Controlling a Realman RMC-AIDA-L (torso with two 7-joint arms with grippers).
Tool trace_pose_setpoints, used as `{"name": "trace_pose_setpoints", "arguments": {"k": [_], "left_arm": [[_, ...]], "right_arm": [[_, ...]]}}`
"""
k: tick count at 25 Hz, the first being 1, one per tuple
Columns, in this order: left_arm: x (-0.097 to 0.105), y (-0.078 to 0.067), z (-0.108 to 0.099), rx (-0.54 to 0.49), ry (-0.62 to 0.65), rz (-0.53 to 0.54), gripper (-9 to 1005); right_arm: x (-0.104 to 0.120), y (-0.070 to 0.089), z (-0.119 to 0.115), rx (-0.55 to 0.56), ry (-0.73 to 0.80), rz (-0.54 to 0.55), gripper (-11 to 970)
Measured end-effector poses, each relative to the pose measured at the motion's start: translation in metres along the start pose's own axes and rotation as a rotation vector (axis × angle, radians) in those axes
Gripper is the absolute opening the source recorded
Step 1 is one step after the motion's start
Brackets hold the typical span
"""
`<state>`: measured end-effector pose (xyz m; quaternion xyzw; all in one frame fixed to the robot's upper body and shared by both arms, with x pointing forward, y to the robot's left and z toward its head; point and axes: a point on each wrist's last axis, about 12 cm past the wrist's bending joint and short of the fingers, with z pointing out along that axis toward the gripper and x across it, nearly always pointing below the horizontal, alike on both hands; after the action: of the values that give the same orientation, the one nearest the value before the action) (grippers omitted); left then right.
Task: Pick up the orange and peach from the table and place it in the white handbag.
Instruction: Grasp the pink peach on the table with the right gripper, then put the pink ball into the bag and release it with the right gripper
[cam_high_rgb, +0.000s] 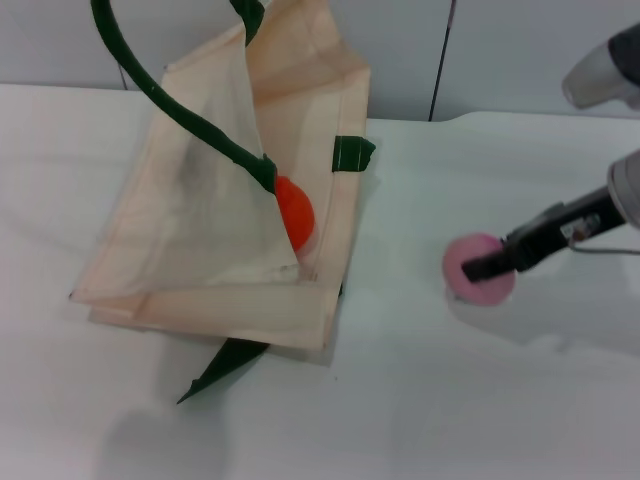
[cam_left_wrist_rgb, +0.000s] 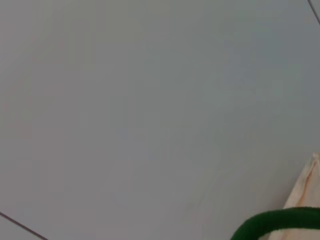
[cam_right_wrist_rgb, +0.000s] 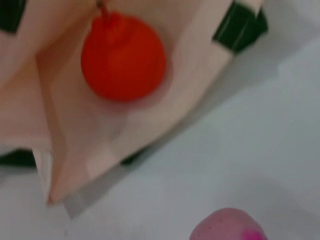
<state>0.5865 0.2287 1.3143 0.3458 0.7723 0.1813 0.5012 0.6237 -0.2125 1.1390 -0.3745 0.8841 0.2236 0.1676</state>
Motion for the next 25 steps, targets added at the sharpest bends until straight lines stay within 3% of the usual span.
{"name": "trace_pose_setpoints", "arguments": {"k": [9,19,25], "left_arm": [[-0.007,-0.003,0.001,0.016,-0.022,0.002,171],[-0.025,-0.023,0.002,0.059,-0.072,0.024,176],[-0.034,-0.028,-0.005,0.061,-0.105,0.039,180]], "right_arm": [[-0.048,0.013,-0.024,0.01,-0.196,-0.096,476],[-0.082,0.019,-0.013,0.015,-0.344,-0.158,455],[-0.086,0.015,0.003,0.036,-0.331,-0.151,448]]}}
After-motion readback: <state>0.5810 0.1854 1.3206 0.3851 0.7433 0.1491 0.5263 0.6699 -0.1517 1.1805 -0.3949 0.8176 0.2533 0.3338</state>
